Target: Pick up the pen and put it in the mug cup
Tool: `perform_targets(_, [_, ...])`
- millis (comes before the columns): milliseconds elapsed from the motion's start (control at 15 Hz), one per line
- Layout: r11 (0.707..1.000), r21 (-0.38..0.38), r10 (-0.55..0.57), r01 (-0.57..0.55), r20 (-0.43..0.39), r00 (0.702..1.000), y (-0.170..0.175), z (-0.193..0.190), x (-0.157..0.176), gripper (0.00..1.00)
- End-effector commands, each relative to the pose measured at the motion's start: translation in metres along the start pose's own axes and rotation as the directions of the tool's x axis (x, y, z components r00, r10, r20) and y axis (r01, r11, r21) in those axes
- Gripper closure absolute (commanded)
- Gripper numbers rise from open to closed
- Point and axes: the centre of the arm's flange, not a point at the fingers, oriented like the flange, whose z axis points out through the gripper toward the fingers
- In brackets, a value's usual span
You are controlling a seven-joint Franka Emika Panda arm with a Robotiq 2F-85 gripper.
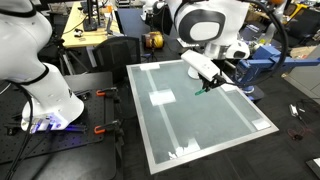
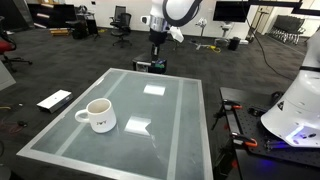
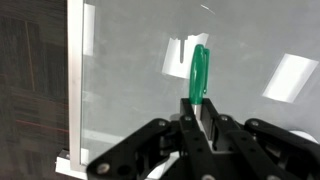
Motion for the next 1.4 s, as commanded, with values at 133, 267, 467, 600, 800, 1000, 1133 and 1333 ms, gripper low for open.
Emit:
perform_targets(133, [0.999, 0.014, 0.046, -0.046, -0.004, 0.999, -0.043, -0.004, 0.019, 0.86])
perform_targets(267, [0.998, 0.022, 0.060, -0.060, -0.002, 0.998, -0.065, -0.004, 0.026, 0.86])
perform_targets(467, [0.998, 0.023, 0.066, -0.066, -0.001, 0.998, -0.068, -0.004, 0.027, 0.86])
perform_targets(600, [0.997, 0.021, 0.075, -0.075, 0.000, 0.997, -0.063, -0.004, 0.026, 0.96])
perform_targets(800, [0.996, 0.090, 0.016, -0.008, -0.086, 0.996, -0.065, 0.002, 0.035, 0.96])
perform_targets(1000, [0.986, 0.145, -0.052, 0.085, -0.221, 0.974, -0.070, 0.006, 0.047, 0.96])
perform_targets(1133, [0.973, 0.172, -0.097, 0.155, -0.308, 0.946, -0.076, 0.009, 0.055, 0.96])
perform_targets(1333, [0.940, 0.201, -0.174, 0.276, -0.413, 0.894, -0.086, 0.013, 0.068, 0.96])
